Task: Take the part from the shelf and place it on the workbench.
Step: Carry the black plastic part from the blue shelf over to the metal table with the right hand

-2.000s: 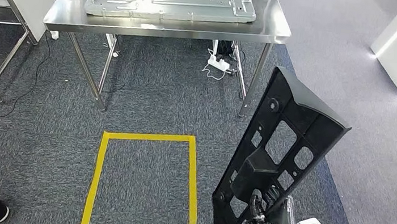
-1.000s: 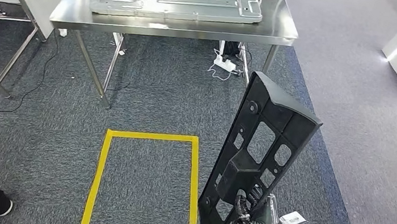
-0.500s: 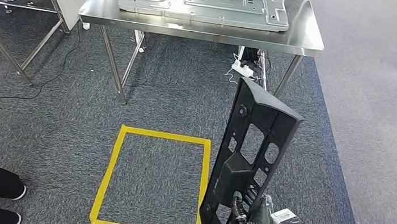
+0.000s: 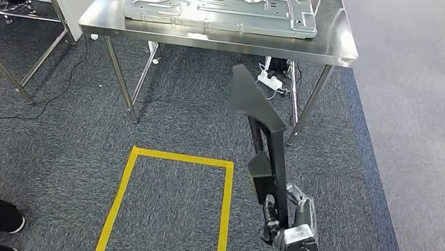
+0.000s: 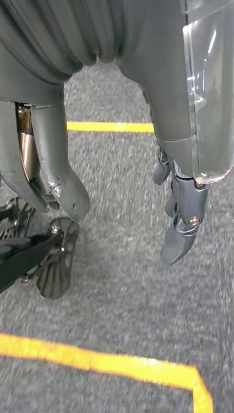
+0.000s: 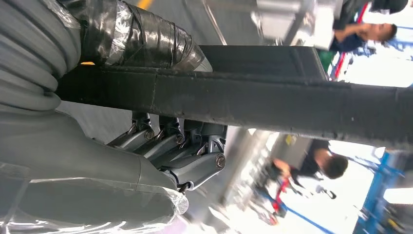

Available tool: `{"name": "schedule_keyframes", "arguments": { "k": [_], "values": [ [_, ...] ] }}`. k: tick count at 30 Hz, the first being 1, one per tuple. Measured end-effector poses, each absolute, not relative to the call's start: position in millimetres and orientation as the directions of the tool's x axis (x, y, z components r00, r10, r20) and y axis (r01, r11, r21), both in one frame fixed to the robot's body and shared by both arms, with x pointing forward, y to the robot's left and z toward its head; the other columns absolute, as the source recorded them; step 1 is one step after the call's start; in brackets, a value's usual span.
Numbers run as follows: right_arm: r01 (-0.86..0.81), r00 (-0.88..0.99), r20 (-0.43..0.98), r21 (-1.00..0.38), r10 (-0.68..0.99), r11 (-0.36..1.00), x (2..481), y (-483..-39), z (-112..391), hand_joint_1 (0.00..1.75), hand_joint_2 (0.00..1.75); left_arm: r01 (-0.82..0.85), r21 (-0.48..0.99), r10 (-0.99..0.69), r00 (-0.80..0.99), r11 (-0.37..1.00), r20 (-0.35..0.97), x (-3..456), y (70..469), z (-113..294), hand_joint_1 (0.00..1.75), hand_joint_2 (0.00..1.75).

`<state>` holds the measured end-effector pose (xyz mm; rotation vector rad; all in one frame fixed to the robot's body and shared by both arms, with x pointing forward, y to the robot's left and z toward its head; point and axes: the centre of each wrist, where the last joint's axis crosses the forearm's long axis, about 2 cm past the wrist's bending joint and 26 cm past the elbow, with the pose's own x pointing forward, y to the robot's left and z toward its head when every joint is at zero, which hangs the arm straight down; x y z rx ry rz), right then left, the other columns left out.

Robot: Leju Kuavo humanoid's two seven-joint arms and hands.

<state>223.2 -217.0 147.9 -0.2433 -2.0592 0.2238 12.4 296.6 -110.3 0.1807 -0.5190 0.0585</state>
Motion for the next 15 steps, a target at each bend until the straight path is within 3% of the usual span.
{"name": "schedule_keyframes", "arguments": {
  "k": [10, 15],
  "values": [
    [0.249, -0.487, 0.744, -0.384, 0.458, 0.889, 259, -218, 171, 1.75, 1.75, -0.092, 0.143, 0.010, 0.873, 0.985, 0.488, 13, 296, -110, 0.00, 1.75],
    [0.295, -0.460, 0.656, -0.522, 0.598, 0.800, 274, -216, 173, 1.75, 1.75, -0.073, 0.133, 0.000, 0.877, 0.988, 0.480, 12, 294, -111, 0.00, 1.75]
  ]
}}
